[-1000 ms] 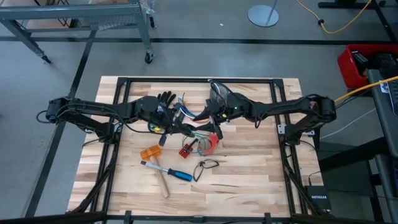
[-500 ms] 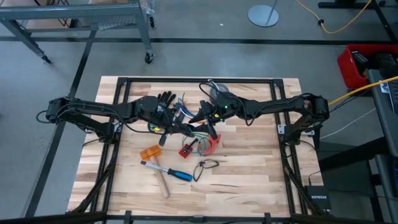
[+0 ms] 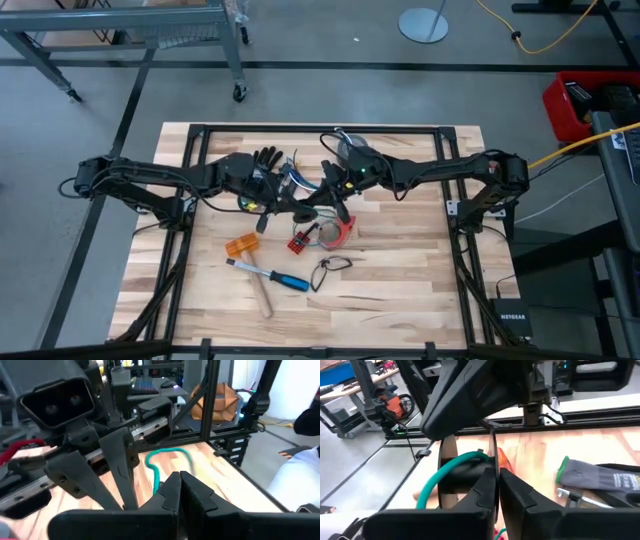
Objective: Coil cords
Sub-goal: Coil the wire onto the spool
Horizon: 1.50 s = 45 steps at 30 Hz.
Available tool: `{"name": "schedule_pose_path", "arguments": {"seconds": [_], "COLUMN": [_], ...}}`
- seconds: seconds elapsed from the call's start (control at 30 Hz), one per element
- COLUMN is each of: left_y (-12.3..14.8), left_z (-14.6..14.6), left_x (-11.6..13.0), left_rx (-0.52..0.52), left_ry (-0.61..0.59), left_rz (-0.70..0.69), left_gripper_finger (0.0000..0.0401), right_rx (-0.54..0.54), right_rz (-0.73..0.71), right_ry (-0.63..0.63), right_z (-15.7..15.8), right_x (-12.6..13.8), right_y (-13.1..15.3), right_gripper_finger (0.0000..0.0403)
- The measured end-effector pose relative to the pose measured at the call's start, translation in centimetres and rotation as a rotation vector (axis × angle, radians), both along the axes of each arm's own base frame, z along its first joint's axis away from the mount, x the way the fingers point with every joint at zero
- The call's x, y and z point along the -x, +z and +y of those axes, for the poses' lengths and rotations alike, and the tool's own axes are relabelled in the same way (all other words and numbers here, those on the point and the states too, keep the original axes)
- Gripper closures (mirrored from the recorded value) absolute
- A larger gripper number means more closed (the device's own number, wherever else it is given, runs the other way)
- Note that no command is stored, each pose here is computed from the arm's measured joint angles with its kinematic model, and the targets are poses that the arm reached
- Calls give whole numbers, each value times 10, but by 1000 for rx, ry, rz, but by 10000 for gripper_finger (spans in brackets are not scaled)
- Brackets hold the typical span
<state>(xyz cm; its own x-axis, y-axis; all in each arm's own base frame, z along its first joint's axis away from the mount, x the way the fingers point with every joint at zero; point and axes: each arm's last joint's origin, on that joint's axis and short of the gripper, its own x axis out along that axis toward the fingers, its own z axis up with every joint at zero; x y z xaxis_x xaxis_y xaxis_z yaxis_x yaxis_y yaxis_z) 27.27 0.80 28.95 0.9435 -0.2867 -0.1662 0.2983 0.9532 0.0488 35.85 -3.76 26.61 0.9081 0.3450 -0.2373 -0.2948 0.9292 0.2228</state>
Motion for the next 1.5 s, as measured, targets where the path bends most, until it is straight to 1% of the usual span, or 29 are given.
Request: {"name": "schedule_pose_path", "arguments": {"seconds": [0.1,0.2,0.3,0.4,0.57,0.73,0.8,0.9,1.0,1.07,1.17,1.23,1.3,1.5], "left_y": [6,16,25,30,29,21,17,8,2,-1,-4,-5,-7,-4], "left_z": [1,3,5,6,4,3,5,8,9,10,10,10,11,13], "left_x": [-1,2,8,12,12,3,-1,-11,-22,-29,-37,-41,-44,-47], "left_rx": [-8,-37,-67,-62,-36,-38,-43,-50,-65,-109,-173,-200,-205,-178], "left_ry": [24,89,175,243,254,294,337,404,432,433,433,437,444,464], "left_rz": [-65,-143,-181,-200,-191,-168,-160,-155,-198,-251,-322,-365,-389,-511], "left_gripper_finger": [401,401,401,401,401,398,387,360,328,311,296,293,294,308], "right_rx": [2,3,14,46,127,203,217,232,269,289,305,311,313,316], "right_rz": [2,5,-10,-42,-146,-263,-304,-349,-375,-384,-380,-375,-381,-400], "right_ry": [-9,-36,-67,-105,-208,-295,-309,-321,-325,-330,-327,-326,-326,-327], "right_z": [-5,-14,-23,-32,-47,-55,-56,-56,-55,-54,-52,-50,-48,-44], "right_x": [3,8,15,24,42,57,62,66,69,73,78,83,88,99], "right_y": [2,7,16,27,52,76,83,90,95,99,102,105,109,118], "right_gripper_finger": [396,395,398,398,399,400,400,401,401,401,401,401,401,401]}}
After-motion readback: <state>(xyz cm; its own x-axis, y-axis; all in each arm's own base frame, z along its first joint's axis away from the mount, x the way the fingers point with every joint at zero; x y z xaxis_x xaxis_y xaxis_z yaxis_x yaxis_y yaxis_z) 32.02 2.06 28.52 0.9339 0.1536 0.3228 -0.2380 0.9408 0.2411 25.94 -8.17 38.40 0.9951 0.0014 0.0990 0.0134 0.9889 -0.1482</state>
